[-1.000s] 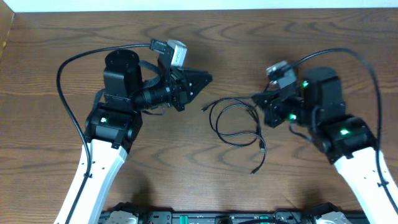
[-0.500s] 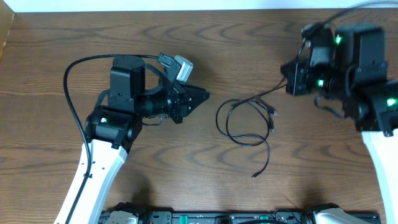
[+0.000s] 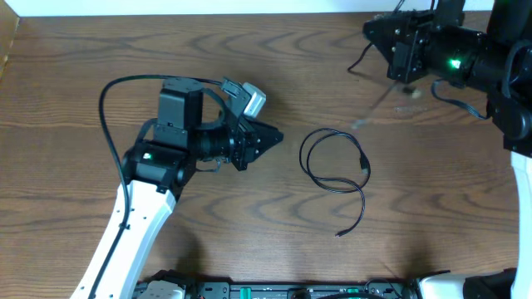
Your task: Untangle cables
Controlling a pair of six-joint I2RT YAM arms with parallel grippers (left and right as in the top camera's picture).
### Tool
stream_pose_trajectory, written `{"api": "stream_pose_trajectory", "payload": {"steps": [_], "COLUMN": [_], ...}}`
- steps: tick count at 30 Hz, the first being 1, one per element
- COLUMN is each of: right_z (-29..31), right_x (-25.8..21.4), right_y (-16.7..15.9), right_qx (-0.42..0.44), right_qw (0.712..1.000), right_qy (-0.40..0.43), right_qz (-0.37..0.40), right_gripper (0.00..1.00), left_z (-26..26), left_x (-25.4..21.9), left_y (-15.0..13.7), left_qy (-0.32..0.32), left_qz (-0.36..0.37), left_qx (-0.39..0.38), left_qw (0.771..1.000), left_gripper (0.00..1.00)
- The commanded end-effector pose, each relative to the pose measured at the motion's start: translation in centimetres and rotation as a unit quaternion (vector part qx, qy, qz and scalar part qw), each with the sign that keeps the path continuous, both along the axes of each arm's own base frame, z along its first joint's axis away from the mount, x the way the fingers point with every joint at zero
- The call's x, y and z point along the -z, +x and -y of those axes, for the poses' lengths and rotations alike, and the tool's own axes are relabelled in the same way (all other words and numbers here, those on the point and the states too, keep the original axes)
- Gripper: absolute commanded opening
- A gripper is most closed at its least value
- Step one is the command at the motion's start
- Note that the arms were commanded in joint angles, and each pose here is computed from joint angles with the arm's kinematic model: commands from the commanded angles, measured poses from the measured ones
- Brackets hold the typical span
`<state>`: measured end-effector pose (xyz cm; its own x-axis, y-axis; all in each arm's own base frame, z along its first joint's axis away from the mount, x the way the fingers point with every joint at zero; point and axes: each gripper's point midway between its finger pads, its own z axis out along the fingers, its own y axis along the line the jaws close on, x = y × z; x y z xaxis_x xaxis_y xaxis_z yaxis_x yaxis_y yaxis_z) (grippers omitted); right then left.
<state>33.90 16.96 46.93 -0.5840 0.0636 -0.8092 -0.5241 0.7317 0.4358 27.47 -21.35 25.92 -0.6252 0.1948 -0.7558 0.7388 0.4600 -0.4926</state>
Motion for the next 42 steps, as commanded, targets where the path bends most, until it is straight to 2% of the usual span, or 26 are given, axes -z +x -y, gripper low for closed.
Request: {"api": "stream_pose_trajectory", "payload": {"steps": [1, 6, 9, 14, 17, 22, 27, 31, 33, 39, 42], "right_z": [0.5, 4.3, 7.3, 13.6, 16.2, 23.8, 29.9, 32.7, 36.1, 42.2, 44.7], "right_x": [0.0, 2.3, 3.8, 5.7, 5.6, 6.0, 8.9, 9.8, 10.3, 10.5, 10.0], "right_y": [0.3, 1.6, 2.2, 2.5, 2.8, 3.1, 4.2, 5.4, 5.7, 2.5, 0.7], "right_qx": [0.004, 0.096, 0.162, 0.272, 0.308, 0.401, 0.458, 0.495, 0.536, 0.612, 0.637], "right_qw": [1.0, 0.993, 0.98, 0.941, 0.929, 0.893, 0.859, 0.841, 0.819, 0.761, 0.741], "right_qy": [0.004, -0.057, -0.107, -0.19, -0.19, -0.185, -0.18, -0.161, -0.138, -0.146, -0.143], "right_qz": [-0.006, -0.03, -0.044, -0.068, -0.071, -0.092, -0.139, -0.147, -0.149, -0.16, -0.157], "right_gripper": [0.01, 0.01, 0.01, 0.01, 0.01, 0.01, 0.01, 0.01, 0.01, 0.01, 0.01], "left_z": [0.4, 0.4, 0.4, 0.4, 0.4, 0.4, 0.4, 0.4, 0.4, 0.4, 0.4], "left_x": [1.0, 1.0, 1.0, 1.0, 1.0, 1.0, 1.0, 1.1, 1.1, 1.1, 1.2], "left_y": [-0.3, -0.3, -0.2, -0.2, -0.2, -0.2, -0.2, -0.3, -0.3, -0.3, -0.4], "left_qy": [0.008, 0.009, 0.009, 0.009, 0.009, 0.009, 0.01, 0.011, 0.012, 0.012, 0.014], "left_qz": [-0.001, -0.002, -0.001, 0.002, 0.002, 0.002, 0.003, 0.0, 0.003, 0.005, 0.001], "left_qx": [0.014, 0.014, 0.014, 0.015, 0.015, 0.015, 0.016, 0.016, 0.018, 0.018, 0.019], "left_qw": [1.0, 1.0, 1.0, 1.0, 1.0, 1.0, 1.0, 1.0, 1.0, 1.0, 1.0], "left_gripper": [0.14, 0.14, 0.14, 0.14, 0.14, 0.14, 0.14, 0.14, 0.14, 0.14, 0.14]}}
